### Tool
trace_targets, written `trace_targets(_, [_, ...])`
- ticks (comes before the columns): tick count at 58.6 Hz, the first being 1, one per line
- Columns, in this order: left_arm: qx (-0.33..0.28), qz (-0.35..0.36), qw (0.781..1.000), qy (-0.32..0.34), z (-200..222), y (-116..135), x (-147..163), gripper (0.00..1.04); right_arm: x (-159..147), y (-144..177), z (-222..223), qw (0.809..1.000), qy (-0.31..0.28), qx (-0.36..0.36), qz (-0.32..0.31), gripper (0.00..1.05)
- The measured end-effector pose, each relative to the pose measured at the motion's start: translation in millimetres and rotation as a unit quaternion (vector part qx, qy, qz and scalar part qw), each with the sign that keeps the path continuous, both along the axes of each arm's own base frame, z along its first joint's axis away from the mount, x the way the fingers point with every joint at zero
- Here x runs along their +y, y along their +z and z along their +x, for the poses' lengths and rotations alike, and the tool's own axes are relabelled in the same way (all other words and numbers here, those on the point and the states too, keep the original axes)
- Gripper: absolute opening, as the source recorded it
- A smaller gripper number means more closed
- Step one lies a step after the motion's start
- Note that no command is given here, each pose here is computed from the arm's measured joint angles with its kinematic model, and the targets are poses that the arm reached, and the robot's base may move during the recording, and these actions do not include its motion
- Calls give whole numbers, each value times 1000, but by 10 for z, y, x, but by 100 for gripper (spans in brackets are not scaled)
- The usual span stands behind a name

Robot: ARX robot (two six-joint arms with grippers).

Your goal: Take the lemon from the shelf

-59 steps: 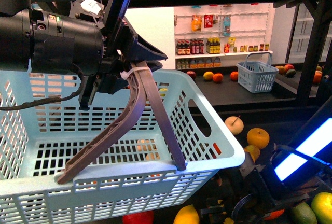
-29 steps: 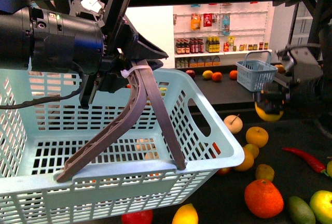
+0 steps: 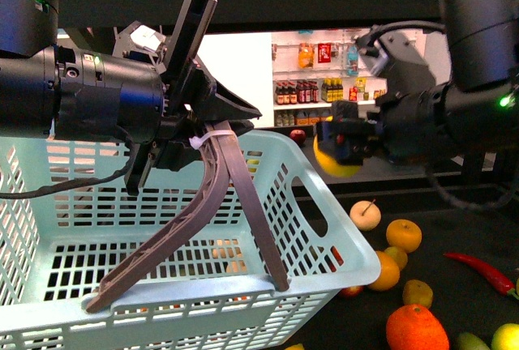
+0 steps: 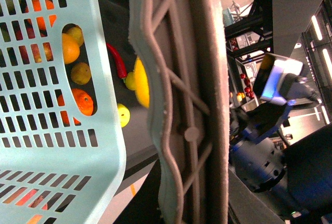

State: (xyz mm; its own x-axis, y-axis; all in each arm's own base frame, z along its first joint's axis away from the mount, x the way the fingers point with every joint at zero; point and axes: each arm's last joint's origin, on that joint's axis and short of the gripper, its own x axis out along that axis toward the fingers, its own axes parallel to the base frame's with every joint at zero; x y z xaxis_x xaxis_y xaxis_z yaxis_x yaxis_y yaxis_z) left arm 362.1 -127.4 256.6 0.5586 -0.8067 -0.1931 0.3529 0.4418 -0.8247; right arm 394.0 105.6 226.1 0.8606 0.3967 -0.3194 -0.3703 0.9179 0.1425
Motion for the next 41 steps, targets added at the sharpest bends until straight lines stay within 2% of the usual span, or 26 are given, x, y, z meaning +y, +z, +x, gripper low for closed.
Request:
trace_targets(7, [0, 0, 1000, 0, 0, 0, 0, 12, 253, -188, -1, 1000, 20, 16, -9, 48])
trace_targets(22, [0, 0, 1000, 0, 0, 0, 0, 12, 433, -369, 17, 999, 37, 33, -13, 49])
trace_targets(28, [0, 0, 1000, 0, 0, 0, 0, 12, 448, -367, 22, 999, 41, 30, -4, 63])
trace_targets(39, [0, 0, 1000, 0, 0, -1, 0, 12, 430, -328, 45, 999, 40, 23, 18, 98])
trace_targets(41, [1, 0, 1000, -2, 2, -7, -1, 12, 417, -320, 50, 999, 39, 22, 21, 99])
